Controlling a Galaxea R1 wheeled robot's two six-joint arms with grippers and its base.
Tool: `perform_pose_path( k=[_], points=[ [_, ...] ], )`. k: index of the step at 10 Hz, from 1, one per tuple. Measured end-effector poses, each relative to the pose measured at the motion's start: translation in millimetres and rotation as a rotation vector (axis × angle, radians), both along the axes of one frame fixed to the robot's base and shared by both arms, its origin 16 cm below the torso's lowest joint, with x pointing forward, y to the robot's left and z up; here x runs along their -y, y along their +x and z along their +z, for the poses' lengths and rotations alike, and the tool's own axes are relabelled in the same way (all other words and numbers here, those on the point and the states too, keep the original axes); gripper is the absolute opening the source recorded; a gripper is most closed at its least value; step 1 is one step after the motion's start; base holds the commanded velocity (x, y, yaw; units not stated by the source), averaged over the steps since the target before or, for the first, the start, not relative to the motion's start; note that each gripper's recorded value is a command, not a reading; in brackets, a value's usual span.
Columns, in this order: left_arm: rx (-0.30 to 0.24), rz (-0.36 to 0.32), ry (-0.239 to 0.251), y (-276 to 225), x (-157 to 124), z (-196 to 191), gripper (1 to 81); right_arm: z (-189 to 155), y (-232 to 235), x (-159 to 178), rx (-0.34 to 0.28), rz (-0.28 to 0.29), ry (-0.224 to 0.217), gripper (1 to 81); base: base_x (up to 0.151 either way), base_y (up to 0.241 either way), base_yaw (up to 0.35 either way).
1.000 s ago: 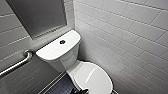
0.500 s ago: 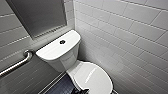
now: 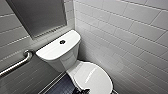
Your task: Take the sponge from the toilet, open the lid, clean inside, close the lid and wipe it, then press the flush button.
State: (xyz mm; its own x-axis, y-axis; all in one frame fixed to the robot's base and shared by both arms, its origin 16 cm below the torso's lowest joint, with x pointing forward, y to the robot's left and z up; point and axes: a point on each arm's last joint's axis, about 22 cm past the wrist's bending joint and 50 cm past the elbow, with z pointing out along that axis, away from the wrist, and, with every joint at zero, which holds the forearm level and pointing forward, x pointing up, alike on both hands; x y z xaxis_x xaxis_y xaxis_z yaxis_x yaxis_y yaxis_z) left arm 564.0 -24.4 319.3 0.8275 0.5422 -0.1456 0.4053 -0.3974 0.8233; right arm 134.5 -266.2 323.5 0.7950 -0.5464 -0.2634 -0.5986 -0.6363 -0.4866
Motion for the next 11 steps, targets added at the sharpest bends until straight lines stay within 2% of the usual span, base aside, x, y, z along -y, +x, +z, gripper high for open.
perform_pose_path(
  k=[7, 11],
  points=[
    [0.005, -0.009, 0.02, 8.9, 4.8, -9.4, 81.1, 0.0, -0.6, -0.2, -0.002, 0.0, 0.0, 1.0, 0.0, 0.0, 0.0],
    [0.0, -0.015, 0.016, 7.5, 8.4, -9.0, 81.1, -0.1, -0.3, -0.2, -0.001, 0.0, 0.0, 1.0, 0.0, 0.0, 0.0]
  ],
)
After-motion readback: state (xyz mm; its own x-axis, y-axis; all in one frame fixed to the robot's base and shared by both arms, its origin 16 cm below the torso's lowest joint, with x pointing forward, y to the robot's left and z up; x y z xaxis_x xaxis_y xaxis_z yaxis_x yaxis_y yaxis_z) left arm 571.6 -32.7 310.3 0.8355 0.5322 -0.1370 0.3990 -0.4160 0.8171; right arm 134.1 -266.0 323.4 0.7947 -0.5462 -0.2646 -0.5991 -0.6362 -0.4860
